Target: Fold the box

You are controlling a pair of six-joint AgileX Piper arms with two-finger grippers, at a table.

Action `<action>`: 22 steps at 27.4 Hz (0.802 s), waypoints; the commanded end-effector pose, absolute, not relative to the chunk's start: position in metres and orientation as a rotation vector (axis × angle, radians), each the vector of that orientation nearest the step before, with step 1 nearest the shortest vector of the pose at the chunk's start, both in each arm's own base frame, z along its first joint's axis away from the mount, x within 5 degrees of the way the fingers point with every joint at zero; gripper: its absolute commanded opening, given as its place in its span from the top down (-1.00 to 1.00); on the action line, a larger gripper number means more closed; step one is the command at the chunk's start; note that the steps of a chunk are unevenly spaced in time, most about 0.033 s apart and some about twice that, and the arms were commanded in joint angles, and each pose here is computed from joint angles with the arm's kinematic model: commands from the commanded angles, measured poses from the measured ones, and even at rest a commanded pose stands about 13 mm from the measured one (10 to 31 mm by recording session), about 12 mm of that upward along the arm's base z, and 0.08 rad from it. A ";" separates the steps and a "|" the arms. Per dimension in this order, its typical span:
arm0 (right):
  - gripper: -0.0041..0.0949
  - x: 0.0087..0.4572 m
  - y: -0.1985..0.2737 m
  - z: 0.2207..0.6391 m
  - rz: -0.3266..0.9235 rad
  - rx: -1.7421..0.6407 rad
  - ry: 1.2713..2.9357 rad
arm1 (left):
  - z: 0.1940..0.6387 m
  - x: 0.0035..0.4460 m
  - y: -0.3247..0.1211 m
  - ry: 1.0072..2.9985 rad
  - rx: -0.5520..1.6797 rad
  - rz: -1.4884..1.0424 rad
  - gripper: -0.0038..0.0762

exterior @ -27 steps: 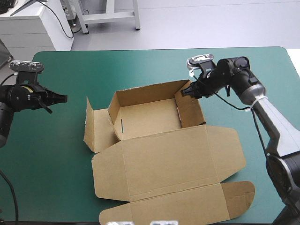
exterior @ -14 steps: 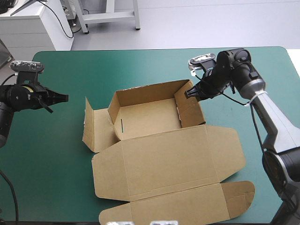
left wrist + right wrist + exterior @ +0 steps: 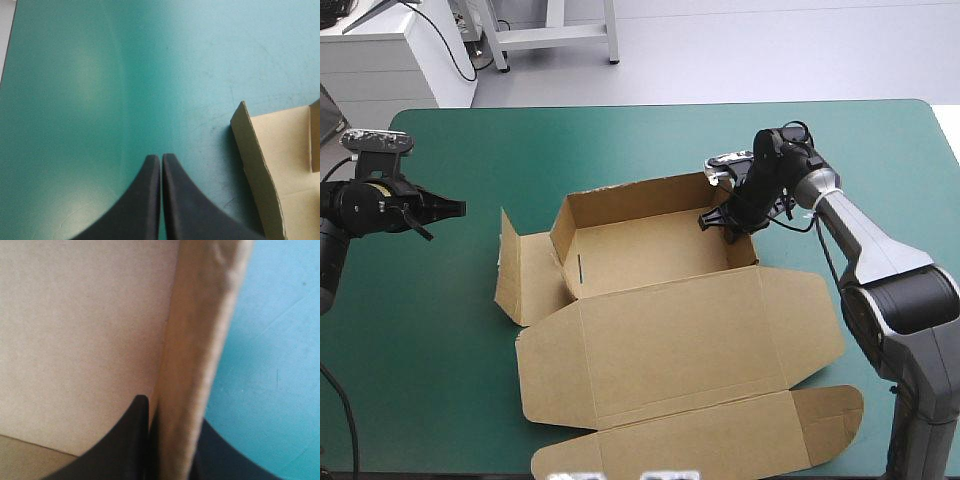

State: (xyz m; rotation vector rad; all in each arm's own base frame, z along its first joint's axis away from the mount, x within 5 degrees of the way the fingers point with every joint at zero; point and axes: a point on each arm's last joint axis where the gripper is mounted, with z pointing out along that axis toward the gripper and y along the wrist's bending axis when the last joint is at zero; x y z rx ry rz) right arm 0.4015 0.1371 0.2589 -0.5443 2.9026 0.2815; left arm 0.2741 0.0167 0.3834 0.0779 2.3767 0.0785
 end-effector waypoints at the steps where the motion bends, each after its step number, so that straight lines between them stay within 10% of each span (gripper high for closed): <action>1: 0.94 0.397 0.137 0.290 0.305 -0.555 2.799 | 0.403 0.271 0.016 2.264 0.071 0.081 0.92; 22: 0.95 0.354 0.055 0.415 0.417 -0.204 2.428 | 0.377 0.301 0.066 2.224 -0.311 -0.406 0.92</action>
